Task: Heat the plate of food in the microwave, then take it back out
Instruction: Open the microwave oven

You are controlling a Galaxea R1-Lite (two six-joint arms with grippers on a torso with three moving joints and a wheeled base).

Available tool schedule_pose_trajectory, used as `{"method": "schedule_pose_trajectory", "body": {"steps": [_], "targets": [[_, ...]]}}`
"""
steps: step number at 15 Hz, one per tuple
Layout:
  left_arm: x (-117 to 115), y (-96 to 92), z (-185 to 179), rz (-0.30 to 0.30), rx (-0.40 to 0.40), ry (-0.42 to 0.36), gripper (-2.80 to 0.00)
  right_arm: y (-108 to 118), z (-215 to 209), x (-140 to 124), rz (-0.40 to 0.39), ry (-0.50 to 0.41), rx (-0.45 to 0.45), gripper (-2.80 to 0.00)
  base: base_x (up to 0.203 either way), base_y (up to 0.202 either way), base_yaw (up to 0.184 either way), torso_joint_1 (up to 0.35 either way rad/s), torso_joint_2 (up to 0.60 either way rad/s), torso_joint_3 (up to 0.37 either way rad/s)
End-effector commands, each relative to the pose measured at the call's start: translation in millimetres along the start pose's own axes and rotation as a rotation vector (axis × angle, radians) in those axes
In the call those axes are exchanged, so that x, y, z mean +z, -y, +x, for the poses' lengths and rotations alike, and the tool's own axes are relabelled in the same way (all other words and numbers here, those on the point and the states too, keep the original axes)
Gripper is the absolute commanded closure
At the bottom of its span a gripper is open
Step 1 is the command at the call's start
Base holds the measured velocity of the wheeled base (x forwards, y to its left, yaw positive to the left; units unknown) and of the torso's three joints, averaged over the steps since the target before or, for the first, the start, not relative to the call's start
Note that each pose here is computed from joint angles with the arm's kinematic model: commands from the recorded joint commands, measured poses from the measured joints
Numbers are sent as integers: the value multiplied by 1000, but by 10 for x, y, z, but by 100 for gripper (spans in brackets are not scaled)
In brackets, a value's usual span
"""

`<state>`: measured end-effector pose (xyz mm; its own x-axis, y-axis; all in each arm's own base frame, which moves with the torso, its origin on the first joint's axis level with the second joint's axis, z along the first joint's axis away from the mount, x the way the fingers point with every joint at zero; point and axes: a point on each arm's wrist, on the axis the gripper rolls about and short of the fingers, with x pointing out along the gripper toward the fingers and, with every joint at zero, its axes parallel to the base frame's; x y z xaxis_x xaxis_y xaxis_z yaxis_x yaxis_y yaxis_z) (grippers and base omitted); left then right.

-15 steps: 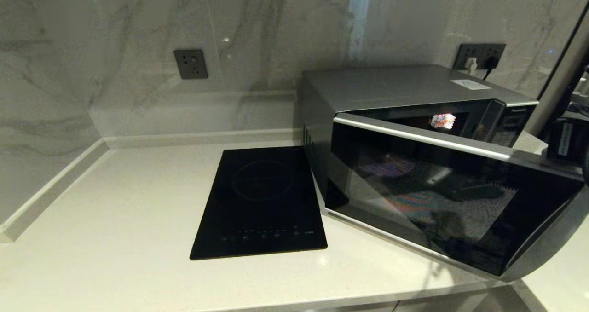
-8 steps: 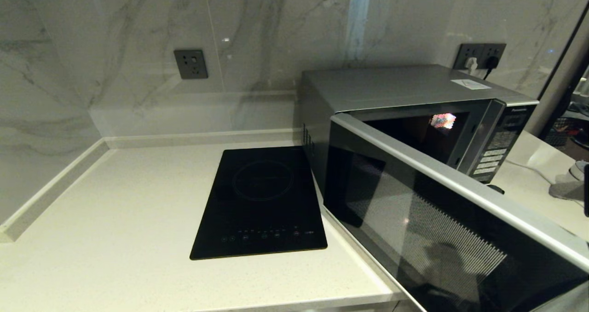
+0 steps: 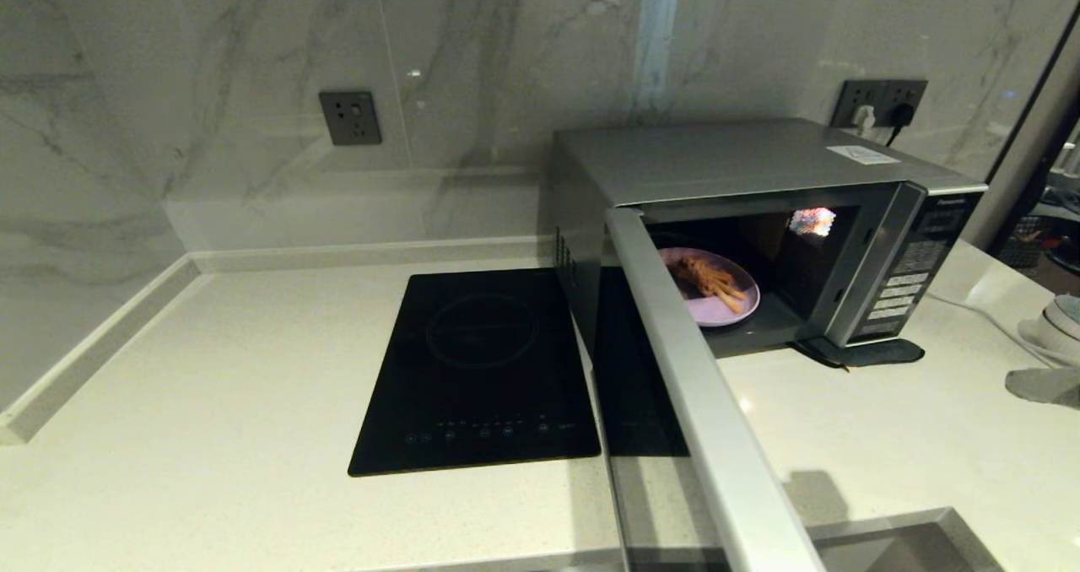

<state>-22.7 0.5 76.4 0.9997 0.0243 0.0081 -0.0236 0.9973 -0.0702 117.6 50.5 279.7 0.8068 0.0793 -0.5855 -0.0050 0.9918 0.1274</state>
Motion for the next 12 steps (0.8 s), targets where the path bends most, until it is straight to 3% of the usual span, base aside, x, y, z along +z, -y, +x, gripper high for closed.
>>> {"method": "schedule_pose_trajectory", "body": {"steps": [1,4,6,12], "targets": [[0,0,1,0,0,0,0,-165,95,-57,-45,-55,67,0,0,0,0,0,0,0],[0,0,1,0,0,0,0,-432,94,-167,-104,-102,200,0,0,0,0,0,0,0],[0,0,1,0,0,0,0,-525,91,-214,-133,-122,240,0,0,0,0,0,0,0],[0,0,1,0,0,0,0,-502,-15,-224,-142,-101,279,0,0,0,0,0,0,0]]}}
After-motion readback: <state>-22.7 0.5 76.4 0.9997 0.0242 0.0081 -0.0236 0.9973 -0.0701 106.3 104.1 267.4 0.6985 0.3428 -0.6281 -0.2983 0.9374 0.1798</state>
